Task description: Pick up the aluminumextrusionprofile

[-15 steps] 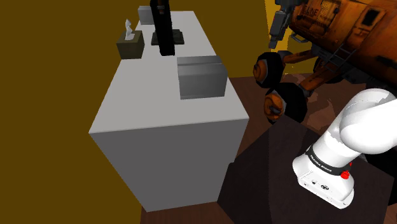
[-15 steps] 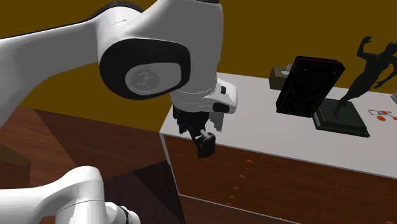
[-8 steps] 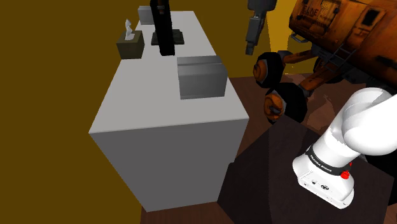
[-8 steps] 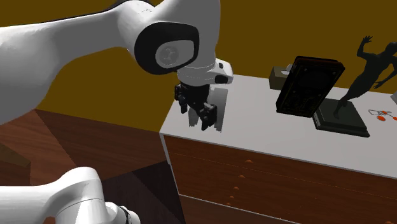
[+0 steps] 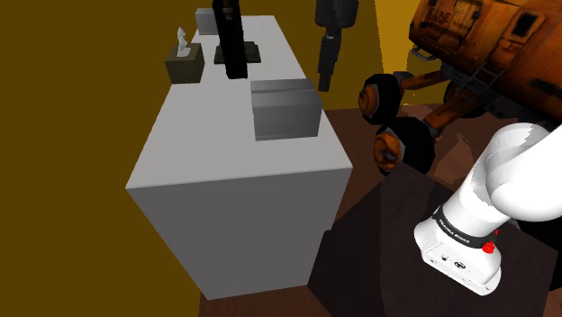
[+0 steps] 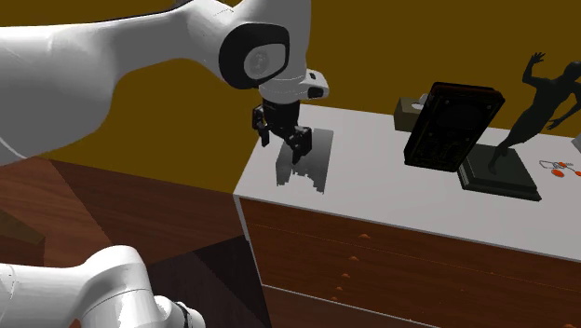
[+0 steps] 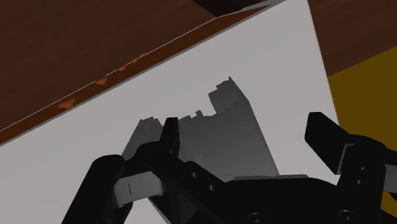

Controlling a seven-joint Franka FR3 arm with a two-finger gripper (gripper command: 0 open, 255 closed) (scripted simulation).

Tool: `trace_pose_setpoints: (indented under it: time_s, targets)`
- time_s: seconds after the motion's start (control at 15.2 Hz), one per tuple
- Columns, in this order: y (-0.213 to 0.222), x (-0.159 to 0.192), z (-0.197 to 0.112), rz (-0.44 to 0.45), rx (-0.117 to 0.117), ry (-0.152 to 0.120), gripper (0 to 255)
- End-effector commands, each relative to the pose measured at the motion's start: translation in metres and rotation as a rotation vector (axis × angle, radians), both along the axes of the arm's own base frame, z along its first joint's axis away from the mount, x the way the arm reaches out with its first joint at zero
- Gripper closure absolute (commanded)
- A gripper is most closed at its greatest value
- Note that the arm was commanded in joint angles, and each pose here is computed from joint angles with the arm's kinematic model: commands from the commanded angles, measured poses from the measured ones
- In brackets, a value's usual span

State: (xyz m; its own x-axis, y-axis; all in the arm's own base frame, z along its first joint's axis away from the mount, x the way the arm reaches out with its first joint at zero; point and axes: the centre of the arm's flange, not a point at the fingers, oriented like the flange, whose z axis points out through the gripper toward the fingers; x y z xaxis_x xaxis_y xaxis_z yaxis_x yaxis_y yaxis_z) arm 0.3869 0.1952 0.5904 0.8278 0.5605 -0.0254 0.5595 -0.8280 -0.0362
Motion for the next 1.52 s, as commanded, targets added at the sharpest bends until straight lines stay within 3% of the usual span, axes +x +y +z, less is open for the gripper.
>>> trace_pose_setpoints:
  time_s: [0.0, 0.4, 0.46, 1.06, 1.45]
  targets:
    - [0.003, 0.002, -0.009, 0.005, 0.001, 0.0, 0]
    - [0.003, 0.002, -0.033, 0.005, 0.001, 0.0, 0]
    - [0.003, 0.002, -0.033, 0.005, 0.001, 0.0, 255]
    - [0.003, 0.002, -0.033, 0.005, 0.001, 0.0, 255]
    - [0.003, 0.002, -0.001, 0.005, 0.001, 0.0, 255]
